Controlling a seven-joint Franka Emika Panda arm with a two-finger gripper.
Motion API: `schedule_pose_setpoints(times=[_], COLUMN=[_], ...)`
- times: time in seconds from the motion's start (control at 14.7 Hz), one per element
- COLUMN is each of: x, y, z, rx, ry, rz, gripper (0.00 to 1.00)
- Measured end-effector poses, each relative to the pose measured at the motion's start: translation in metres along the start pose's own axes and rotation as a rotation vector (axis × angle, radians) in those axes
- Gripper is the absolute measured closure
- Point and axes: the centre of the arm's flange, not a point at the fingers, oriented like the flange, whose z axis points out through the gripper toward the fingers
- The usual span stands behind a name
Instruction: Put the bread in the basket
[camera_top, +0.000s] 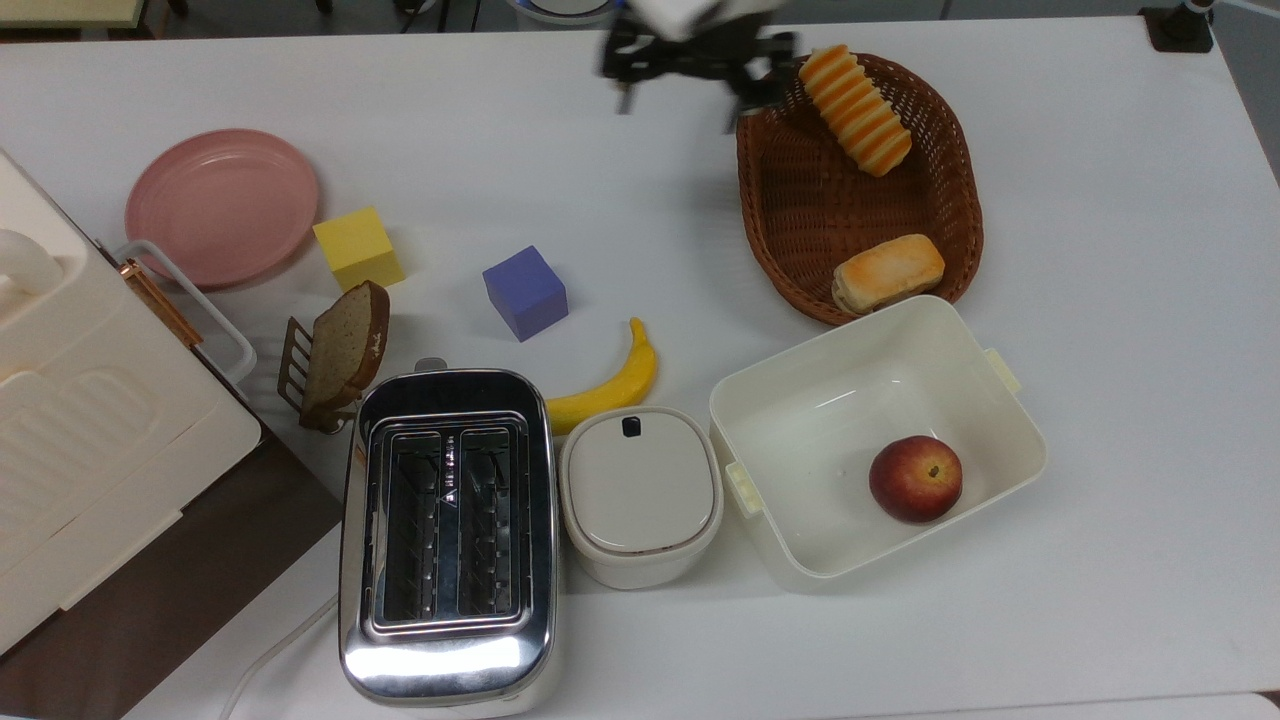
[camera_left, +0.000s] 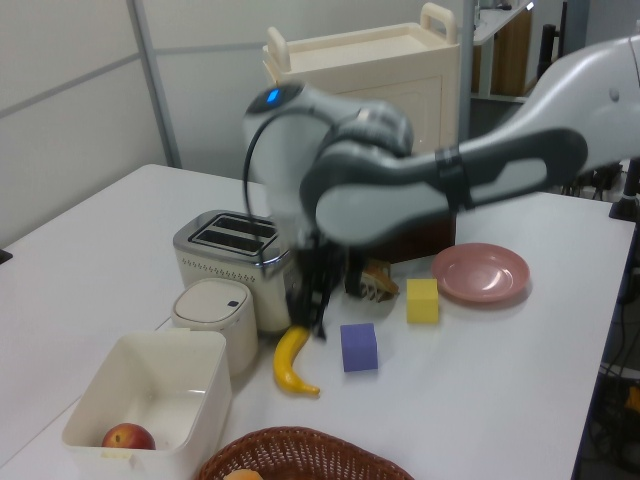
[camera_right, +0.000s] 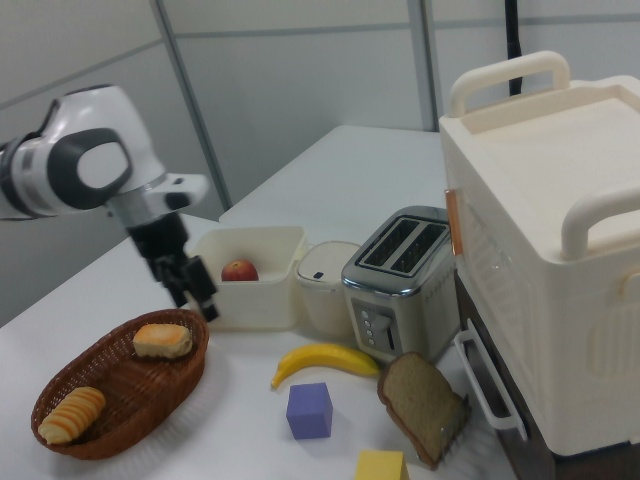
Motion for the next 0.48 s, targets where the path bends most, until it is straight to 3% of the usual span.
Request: schedule_pose_setpoints(times=[0.2,0.41,0.48], x=[0.026,0.029,0.028], y=[0.101,0.184,0.201], z=[-0.014,-0.026,-0.034], rx=[0.006,0.016,0.047], ry=[0.033,0.056,0.069], rz=[0.082,0.12,0.138], gripper=[0.0,0.0,0.0])
